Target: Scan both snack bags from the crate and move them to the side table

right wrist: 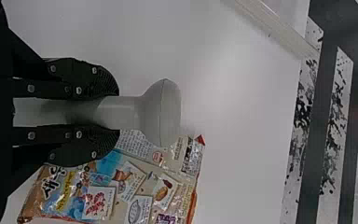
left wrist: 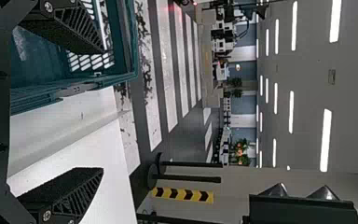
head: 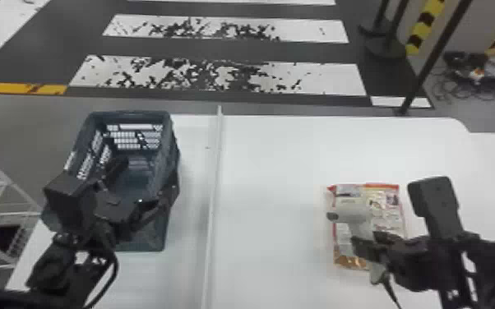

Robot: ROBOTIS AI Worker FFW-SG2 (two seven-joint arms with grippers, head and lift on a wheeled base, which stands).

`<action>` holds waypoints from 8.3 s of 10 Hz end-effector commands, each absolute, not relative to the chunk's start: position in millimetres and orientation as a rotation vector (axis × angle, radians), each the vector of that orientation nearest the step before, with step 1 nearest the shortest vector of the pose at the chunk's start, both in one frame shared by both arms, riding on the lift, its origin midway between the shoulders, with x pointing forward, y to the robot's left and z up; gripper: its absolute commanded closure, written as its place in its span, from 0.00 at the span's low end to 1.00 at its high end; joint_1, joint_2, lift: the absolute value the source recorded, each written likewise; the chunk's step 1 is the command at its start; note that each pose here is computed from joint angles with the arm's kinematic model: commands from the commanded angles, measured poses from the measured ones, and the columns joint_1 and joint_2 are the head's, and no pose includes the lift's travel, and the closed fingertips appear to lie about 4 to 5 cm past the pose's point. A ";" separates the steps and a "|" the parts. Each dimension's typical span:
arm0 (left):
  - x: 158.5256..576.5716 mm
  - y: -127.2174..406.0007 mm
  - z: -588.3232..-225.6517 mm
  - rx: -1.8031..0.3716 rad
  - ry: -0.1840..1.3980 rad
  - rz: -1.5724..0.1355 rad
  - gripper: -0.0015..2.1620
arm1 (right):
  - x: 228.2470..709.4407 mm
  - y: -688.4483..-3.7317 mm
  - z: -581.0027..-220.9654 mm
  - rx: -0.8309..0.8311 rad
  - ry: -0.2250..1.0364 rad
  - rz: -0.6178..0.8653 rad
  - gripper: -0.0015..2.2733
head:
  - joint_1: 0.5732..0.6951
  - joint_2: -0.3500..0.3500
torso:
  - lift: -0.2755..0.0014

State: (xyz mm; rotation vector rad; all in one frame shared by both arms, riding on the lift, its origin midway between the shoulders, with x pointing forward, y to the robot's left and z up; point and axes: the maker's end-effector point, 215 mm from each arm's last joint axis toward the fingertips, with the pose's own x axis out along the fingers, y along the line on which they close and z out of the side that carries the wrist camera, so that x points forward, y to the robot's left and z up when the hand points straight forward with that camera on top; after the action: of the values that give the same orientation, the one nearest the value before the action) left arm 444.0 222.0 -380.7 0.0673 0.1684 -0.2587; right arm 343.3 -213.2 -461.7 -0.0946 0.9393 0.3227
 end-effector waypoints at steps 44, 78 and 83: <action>442.7 220.4 -382.5 0.070 0.174 -0.269 0.05 | 387.8 -464.4 -522.1 -0.127 0.877 -0.203 0.02 | 1.00 0.04 | 0.72; 438.8 218.7 -384.8 0.075 0.190 -0.275 0.05 | 403.9 -584.4 -447.4 0.507 0.496 -0.296 0.99 | 1.00 0.00 | 0.72; 437.6 219.6 -389.3 0.069 0.199 -0.273 0.05 | 403.7 -711.6 -455.5 0.526 0.357 -0.641 0.99 | 1.00 0.00 | 0.72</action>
State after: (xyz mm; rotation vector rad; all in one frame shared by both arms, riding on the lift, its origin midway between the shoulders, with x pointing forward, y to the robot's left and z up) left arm 437.8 219.7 -388.4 0.0684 0.1972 -0.2723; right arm 402.1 -701.1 -455.1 0.5188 0.3770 -0.6209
